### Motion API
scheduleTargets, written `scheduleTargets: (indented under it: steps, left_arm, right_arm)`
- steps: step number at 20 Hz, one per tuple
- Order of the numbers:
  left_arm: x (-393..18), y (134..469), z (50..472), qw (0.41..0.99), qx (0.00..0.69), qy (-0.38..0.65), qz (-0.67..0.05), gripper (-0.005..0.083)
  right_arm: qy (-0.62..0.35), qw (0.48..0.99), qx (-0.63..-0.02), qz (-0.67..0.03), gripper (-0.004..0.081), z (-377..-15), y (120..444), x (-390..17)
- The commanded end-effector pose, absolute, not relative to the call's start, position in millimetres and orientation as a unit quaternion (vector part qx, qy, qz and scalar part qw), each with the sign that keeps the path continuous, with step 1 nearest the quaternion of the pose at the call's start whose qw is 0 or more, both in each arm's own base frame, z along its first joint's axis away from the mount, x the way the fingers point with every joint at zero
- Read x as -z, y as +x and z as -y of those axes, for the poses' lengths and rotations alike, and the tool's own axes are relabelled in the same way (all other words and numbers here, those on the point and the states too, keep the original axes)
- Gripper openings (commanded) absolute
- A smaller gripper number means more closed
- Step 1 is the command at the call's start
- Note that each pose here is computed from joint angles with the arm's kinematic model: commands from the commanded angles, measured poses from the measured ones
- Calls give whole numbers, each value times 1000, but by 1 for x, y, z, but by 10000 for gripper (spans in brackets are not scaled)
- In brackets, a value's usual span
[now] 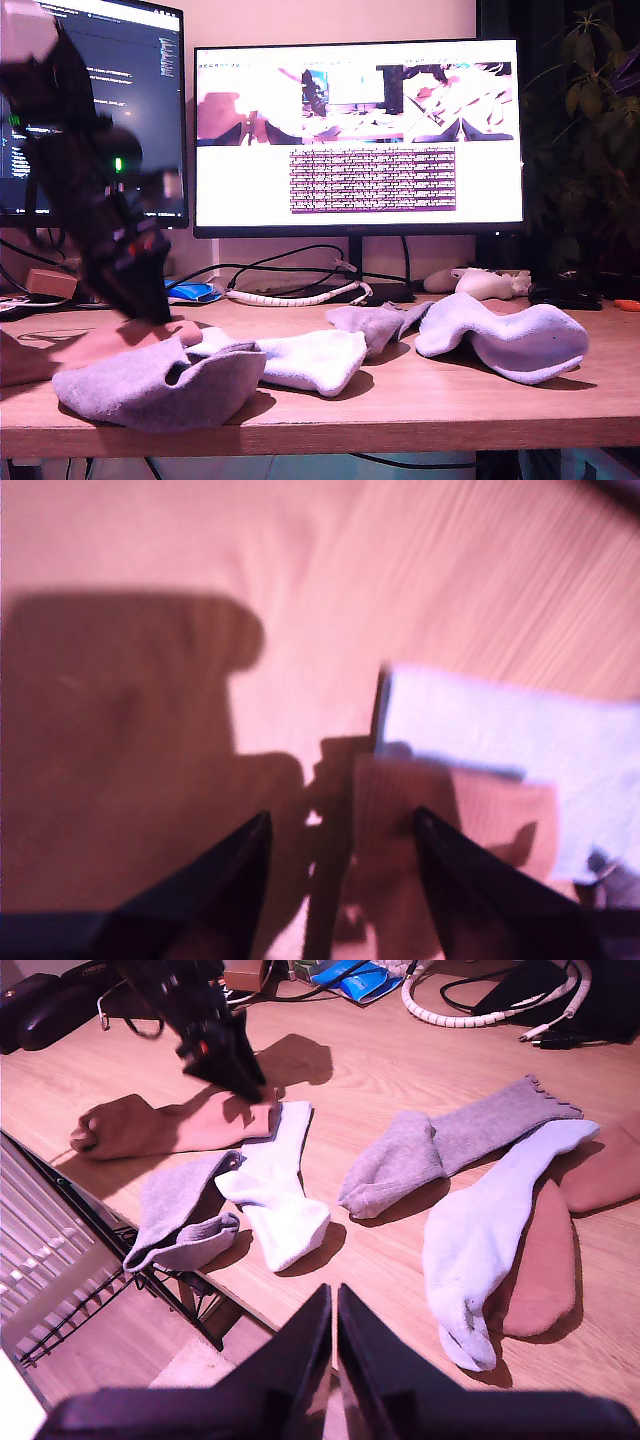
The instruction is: Pair up the socks based on colour and pattern, by placing them on top of one another
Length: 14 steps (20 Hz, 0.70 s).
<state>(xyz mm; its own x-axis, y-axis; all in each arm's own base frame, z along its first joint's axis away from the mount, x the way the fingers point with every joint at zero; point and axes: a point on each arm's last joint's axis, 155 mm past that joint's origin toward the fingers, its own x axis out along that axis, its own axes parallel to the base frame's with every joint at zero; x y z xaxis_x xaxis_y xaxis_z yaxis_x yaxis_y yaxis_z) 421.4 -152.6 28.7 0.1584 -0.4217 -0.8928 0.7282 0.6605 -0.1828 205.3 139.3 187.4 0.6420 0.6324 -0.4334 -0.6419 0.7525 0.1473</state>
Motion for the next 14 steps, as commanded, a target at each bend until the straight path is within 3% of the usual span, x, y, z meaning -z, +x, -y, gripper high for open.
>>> scheduleTargets:
  steps: [1,4,5,11,14]
  left_arm:
    - [-15,418,155,737,391,143,-533,367]
    - [-17,416,156,734,395,139,-534,43]
    - [-19,415,156,732,393,134,-540,-24]
    - [-42,423,191,748,383,-25,-541,-20]
    - [-51,447,197,770,320,-115,-540,-20]
  right_arm:
    - [-10,904,-355,-239,-13,-141,204,-181]
    - [-12,904,-354,-239,-13,-141,205,-181]
    - [-13,904,-354,-238,-13,-140,205,-181]
    - [-14,905,-354,-237,-13,-140,205,-182]
    - [-14,905,-354,-236,-13,-140,205,-182]
